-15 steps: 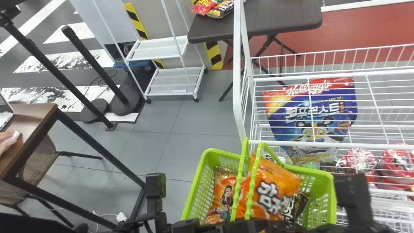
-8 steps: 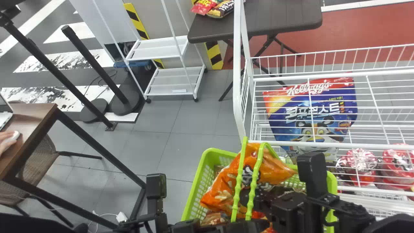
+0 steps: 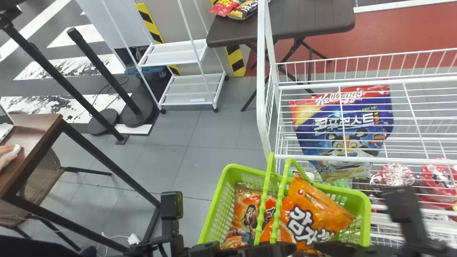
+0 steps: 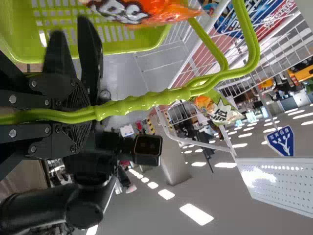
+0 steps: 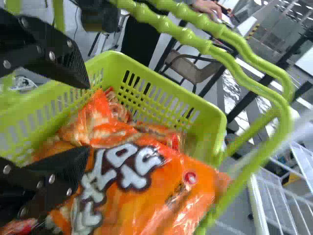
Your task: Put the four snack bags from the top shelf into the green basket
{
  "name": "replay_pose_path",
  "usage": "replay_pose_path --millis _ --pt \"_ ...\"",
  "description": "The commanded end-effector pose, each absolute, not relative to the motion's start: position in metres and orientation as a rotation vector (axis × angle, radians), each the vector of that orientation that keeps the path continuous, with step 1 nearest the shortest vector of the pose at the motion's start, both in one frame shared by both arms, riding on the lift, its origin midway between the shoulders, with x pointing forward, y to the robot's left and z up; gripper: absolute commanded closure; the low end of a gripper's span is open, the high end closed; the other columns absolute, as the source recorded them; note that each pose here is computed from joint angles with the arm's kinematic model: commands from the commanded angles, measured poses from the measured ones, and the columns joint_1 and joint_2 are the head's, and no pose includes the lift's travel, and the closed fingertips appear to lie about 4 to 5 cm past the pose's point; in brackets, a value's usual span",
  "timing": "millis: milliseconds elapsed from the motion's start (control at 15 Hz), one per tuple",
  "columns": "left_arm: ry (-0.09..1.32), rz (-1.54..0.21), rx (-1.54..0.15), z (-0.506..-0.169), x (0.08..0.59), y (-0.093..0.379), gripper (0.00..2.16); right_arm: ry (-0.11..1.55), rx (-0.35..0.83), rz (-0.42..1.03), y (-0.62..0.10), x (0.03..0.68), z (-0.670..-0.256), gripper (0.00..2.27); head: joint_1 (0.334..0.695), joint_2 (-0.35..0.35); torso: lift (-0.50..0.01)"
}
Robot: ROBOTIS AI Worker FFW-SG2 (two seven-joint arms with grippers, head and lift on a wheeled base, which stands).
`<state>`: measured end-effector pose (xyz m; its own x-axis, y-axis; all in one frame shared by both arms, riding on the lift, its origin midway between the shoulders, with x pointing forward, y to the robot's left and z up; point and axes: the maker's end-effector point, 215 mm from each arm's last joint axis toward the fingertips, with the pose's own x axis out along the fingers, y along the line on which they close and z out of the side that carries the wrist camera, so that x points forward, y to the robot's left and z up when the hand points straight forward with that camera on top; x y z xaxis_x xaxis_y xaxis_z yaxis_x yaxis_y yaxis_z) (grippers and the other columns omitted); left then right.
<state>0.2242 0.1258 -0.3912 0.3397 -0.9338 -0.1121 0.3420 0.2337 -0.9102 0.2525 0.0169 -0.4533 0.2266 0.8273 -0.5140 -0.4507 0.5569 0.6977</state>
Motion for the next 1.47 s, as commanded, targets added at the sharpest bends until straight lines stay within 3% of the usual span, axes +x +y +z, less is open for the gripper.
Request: replay_pose_path --millis 0,67,133,267,333,600,933,1400 --pt "0.784 -1.014 -0.932 -0.391 0.225 0.125 2.14 0.939 0.487 0.796 -0.045 0.281 -0.44 0.05 0.695 0.35 -0.001" --pt "0.784 -1.022 -0.934 -0.39 0.225 0.123 2.14 0.891 0.477 0.732 -0.072 0.302 -0.436 0.05 0.695 0.334 -0.001" --pt "0.785 -1.022 -0.933 -0.39 0.224 0.123 2.14 0.83 0.459 0.665 -0.098 0.33 -0.428 0.05 0.695 0.274 -0.001" --pt "0.784 -1.023 -0.933 -0.39 0.224 0.123 2.14 0.746 0.379 0.515 -0.154 0.383 -0.419 0.05 0.695 0.139 -0.001" --pt "0.784 -1.023 -0.933 -0.39 0.224 0.123 2.14 0.699 0.322 0.445 -0.176 0.408 -0.414 0.05 0.695 0.024 -0.001" --pt "0.786 -1.026 -0.937 -0.39 0.223 0.122 2.14 0.522 0.188 0.211 -0.252 0.507 -0.388 0.06 0.695 -0.157 -0.001" --pt "0.785 -1.015 -0.948 -0.392 0.22 0.127 2.14 0.466 0.042 -0.039 -0.331 0.583 -0.382 0.06 0.695 -0.248 -0.001" --pt "0.783 -1.005 -0.954 -0.393 0.22 0.13 2.14 0.465 -0.04 -0.216 -0.403 0.633 -0.395 0.06 0.695 -0.335 -0.001"
